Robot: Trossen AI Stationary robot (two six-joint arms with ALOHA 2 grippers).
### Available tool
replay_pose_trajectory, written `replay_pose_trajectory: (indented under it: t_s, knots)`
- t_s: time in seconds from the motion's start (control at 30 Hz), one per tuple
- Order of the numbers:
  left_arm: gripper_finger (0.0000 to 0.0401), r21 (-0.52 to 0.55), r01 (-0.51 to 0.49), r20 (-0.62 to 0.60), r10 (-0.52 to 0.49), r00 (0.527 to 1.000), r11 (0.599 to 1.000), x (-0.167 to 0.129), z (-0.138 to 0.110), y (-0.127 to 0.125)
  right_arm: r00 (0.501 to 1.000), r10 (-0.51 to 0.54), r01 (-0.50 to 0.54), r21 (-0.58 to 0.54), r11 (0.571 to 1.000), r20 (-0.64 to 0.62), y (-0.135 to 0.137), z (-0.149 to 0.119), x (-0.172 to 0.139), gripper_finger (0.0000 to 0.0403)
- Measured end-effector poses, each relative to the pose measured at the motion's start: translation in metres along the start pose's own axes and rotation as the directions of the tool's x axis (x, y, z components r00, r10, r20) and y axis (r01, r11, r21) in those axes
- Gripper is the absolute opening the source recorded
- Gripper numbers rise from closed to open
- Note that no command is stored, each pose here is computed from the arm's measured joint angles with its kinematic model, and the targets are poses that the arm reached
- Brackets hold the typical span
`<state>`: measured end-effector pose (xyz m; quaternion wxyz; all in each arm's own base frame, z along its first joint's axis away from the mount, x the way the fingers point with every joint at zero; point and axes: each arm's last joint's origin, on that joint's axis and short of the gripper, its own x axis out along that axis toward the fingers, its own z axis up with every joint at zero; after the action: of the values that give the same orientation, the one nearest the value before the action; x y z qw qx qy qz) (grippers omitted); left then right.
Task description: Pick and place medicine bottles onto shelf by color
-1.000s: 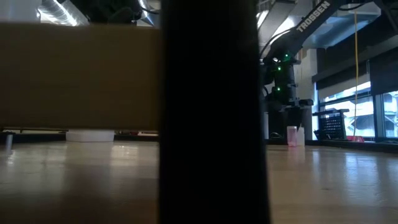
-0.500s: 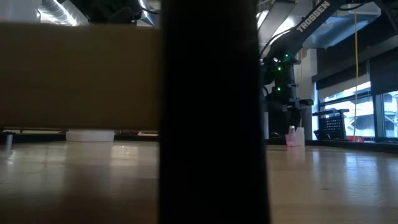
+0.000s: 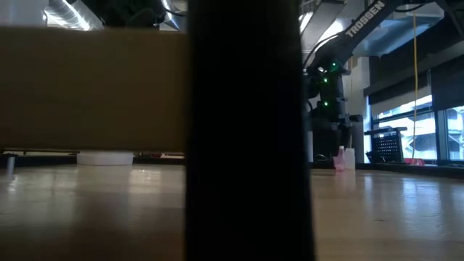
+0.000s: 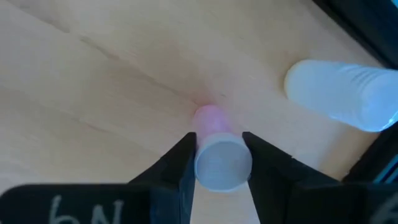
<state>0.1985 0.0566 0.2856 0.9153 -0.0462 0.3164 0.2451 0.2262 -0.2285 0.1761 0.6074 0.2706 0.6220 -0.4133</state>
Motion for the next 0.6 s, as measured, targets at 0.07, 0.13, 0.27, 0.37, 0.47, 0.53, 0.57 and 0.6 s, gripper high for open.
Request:
replay_pose_trajectory:
  t_s: [0.07, 0.13, 0.27, 0.37, 0.47, 0.53, 0.57, 0.6]
  knots:
    - [0.0295, 0.000, 0.000, 0.000, 0.000, 1.000, 1.000, 0.000, 0.000, 0.000, 1.000, 0.003, -0.003, -0.030, 1.000, -0.006, 0.004, -0.001, -0.002, 0.0114]
    - [0.0295, 0.000, 0.000, 0.000, 0.000, 1.000, 1.000, 0.000, 0.000, 0.000, 1.000, 0.011, -0.011, -0.055, 0.998, -0.005, 0.011, -0.001, -0.008, 0.0113]
    - [0.0295, 0.000, 0.000, 0.000, 0.000, 1.000, 1.000, 0.000, 0.000, 0.000, 1.000, 0.021, -0.018, -0.127, 0.992, 0.021, 0.027, 0.002, -0.028, 0.0118]
    - [0.0295, 0.000, 0.000, 0.000, 0.000, 1.000, 1.000, 0.000, 0.000, 0.000, 0.997, 0.039, -0.028, -0.178, 0.984, 0.062, 0.042, 0.005, -0.050, 0.0118]
    - [0.0295, 0.000, 0.000, 0.000, 0.000, 1.000, 1.000, 0.000, 0.000, 0.000, 0.991, 0.076, -0.044, -0.259, 0.965, 0.113, 0.060, 0.005, -0.075, 0.0116]
    - [0.0295, 0.000, 0.000, 0.000, 0.000, 1.000, 1.000, 0.000, 0.000, 0.000, 0.983, 0.103, -0.050, -0.313, 0.948, 0.153, 0.073, 0.004, -0.092, 0.0116]
    - [0.0295, 0.000, 0.000, 0.000, 0.000, 1.000, 1.000, 0.000, 0.000, 0.000, 0.977, 0.119, -0.052, -0.343, 0.938, 0.176, 0.080, 0.003, -0.101, 0.0117]
    - [0.0295, 0.000, 0.000, 0.000, 0.000, 1.000, 1.000, 0.000, 0.000, 0.000, 0.971, 0.136, -0.054, -0.372, 0.927, 0.197, 0.087, 0.002, -0.109, 0.0118]
